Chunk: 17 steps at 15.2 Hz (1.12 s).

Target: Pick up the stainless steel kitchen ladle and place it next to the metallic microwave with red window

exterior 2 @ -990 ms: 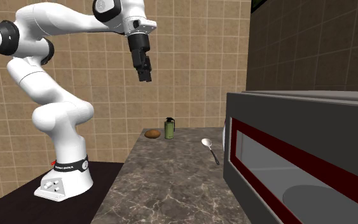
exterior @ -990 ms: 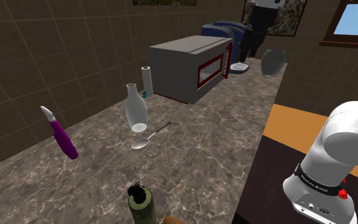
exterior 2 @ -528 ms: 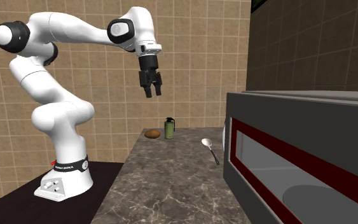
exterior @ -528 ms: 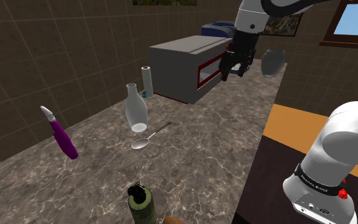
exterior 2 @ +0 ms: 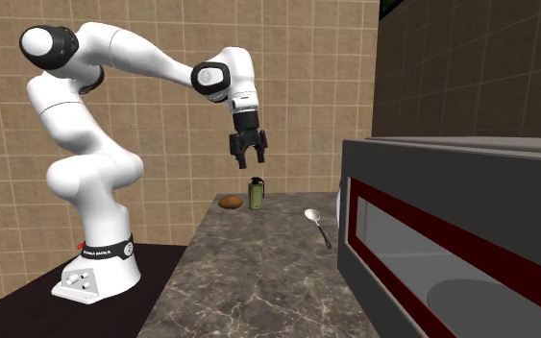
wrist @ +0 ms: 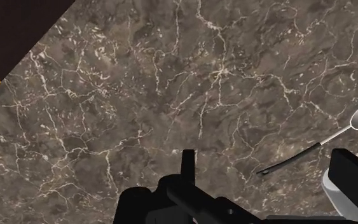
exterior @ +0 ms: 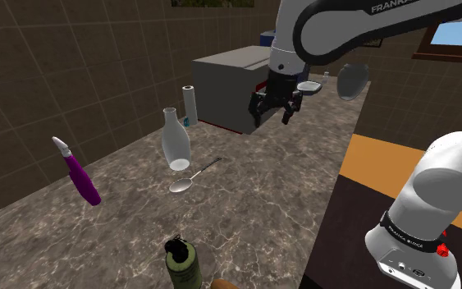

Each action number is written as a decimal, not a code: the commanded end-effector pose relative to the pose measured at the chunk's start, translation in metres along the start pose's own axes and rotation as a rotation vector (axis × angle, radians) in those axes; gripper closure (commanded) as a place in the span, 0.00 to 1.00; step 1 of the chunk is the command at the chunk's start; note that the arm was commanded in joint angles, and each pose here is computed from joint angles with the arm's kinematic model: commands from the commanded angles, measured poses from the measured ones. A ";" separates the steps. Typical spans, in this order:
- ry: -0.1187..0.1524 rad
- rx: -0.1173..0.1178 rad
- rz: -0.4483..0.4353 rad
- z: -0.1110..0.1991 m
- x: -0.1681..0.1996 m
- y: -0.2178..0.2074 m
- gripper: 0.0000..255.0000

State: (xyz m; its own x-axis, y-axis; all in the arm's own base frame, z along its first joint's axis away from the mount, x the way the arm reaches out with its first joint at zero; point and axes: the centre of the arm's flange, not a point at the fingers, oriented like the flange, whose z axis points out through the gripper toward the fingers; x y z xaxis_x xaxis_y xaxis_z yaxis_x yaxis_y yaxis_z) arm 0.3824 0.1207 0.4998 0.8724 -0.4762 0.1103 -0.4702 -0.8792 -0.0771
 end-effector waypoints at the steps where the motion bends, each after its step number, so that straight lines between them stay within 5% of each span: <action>1: -0.003 0.001 0.079 0.020 0.002 -0.020 0.00; 17: -0.029 -0.001 0.662 0.169 0.064 -0.155 0.00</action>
State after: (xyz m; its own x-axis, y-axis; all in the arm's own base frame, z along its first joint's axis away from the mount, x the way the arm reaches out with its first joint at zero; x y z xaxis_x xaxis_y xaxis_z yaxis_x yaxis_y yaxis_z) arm 0.5249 0.2240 0.3623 0.4419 -0.8968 0.0189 -0.8898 -0.4409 -0.1178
